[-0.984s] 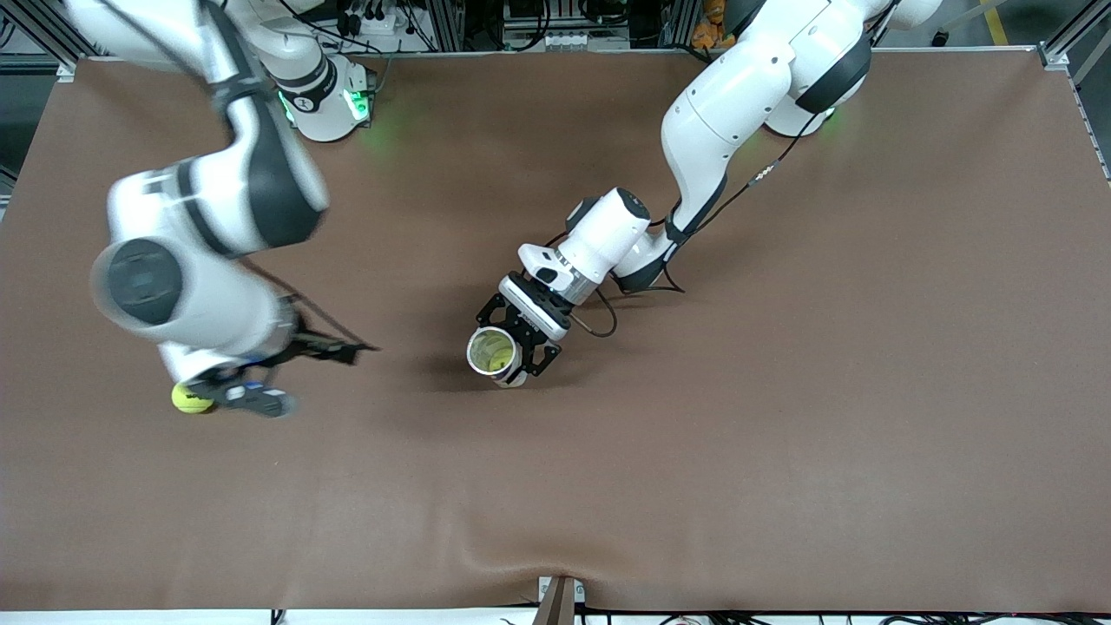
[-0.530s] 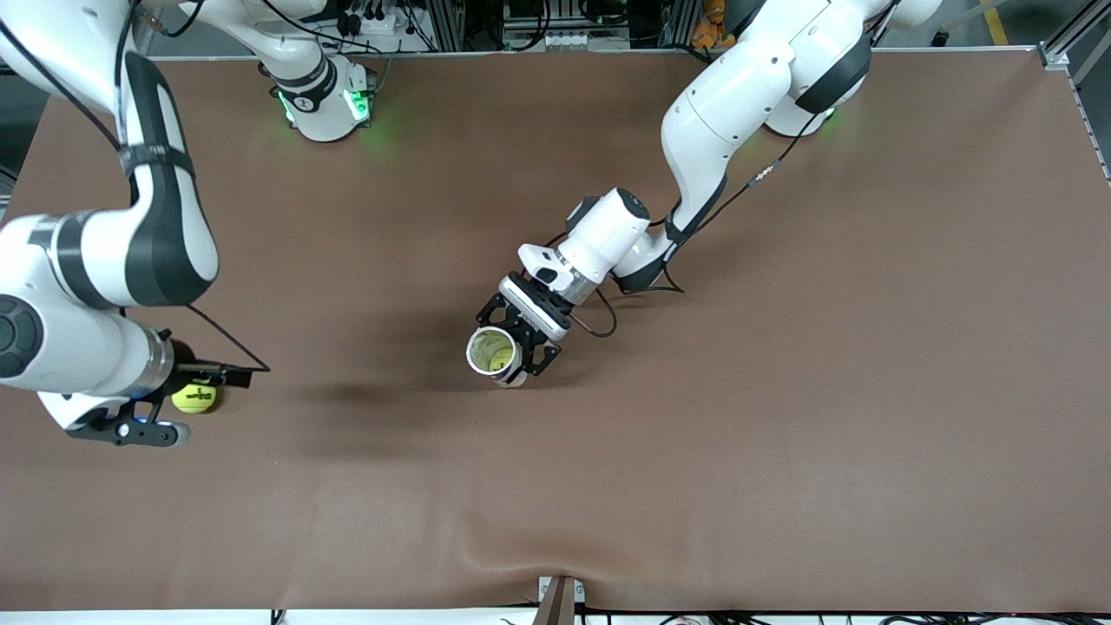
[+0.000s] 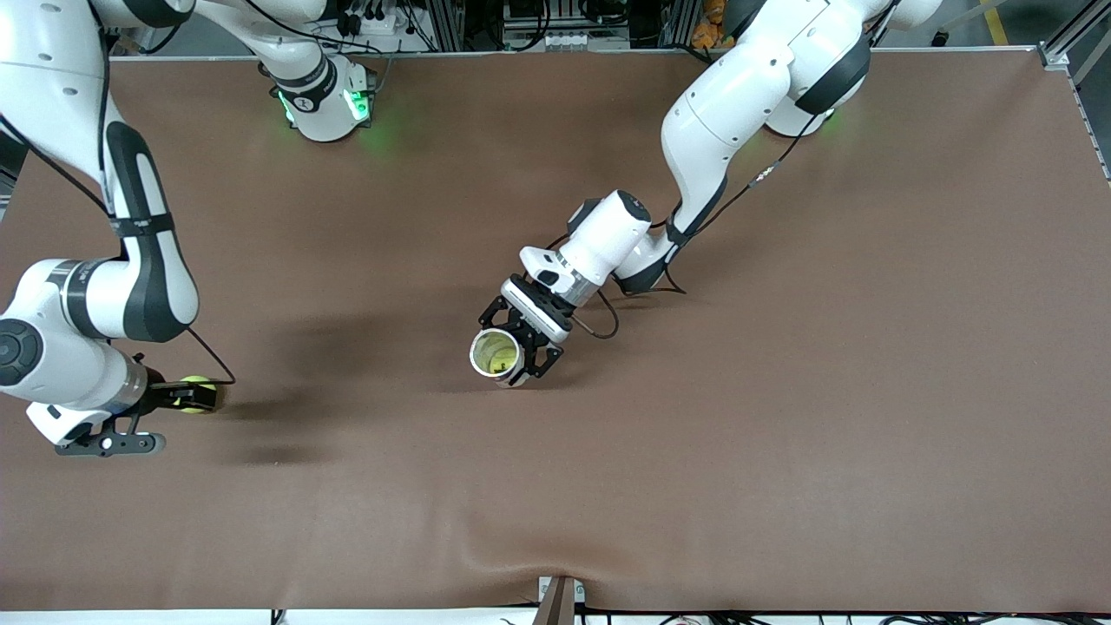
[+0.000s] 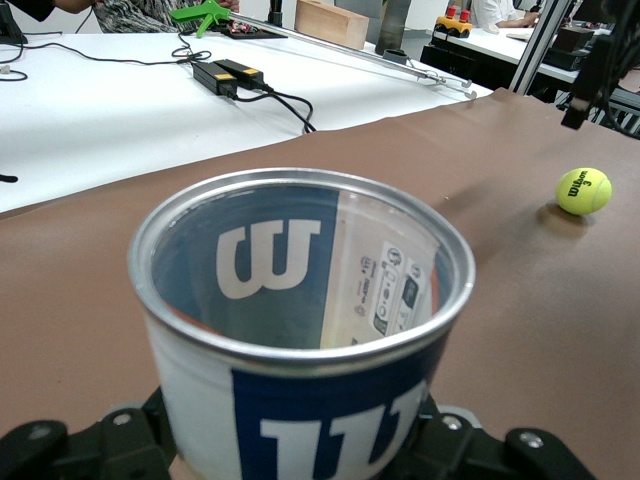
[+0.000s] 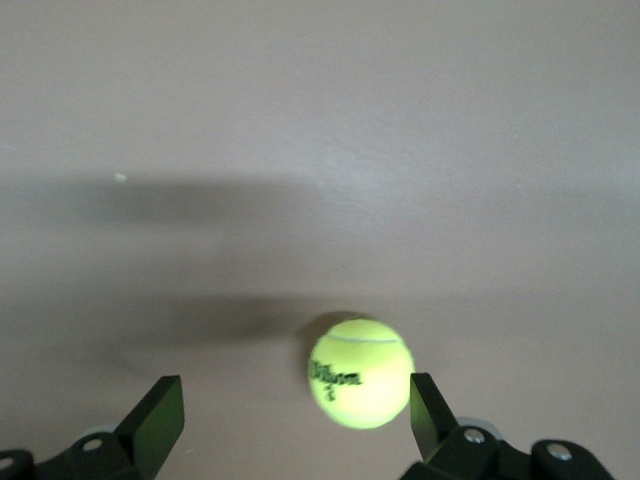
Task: Insert tennis ball vertically with right arm
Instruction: 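Move the right gripper to the second tennis ball and grasp it, then lift the second ball with the right gripper toward the can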
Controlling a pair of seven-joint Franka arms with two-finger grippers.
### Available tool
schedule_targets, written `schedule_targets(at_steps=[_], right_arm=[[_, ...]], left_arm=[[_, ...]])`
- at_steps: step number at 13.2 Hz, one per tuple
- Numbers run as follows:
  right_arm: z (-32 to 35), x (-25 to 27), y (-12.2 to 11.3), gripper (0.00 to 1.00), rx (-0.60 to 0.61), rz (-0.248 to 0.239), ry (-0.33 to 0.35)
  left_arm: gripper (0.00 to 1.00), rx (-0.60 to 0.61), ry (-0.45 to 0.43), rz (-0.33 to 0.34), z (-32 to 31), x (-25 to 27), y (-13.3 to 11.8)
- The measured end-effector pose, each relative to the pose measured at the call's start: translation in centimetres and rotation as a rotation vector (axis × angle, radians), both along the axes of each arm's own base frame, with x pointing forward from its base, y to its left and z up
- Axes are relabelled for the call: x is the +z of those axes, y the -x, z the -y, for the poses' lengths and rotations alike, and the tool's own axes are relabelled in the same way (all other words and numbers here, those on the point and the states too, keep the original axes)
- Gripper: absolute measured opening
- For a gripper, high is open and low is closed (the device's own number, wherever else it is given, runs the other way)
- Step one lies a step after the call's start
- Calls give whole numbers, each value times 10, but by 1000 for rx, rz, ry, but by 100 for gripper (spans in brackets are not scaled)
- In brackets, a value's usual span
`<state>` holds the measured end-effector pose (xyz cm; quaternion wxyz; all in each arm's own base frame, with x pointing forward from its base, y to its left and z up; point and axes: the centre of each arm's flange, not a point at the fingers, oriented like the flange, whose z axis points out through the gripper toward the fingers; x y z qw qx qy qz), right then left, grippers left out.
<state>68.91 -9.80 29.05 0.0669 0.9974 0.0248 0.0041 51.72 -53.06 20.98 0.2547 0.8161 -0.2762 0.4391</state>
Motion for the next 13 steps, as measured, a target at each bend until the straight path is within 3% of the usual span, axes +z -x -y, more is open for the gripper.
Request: schedule_targets(at_steps=[3, 9, 13], right_arm=[[33, -44, 18, 100, 28, 60, -6], [52, -77, 32, 100, 49, 48, -17], [50, -103, 48, 100, 55, 88, -24]], left_arm=[[84, 0, -1, 0, 0, -1, 0], [84, 0, -1, 0, 0, -1, 0], [84, -1, -1, -1, 0, -1, 0]])
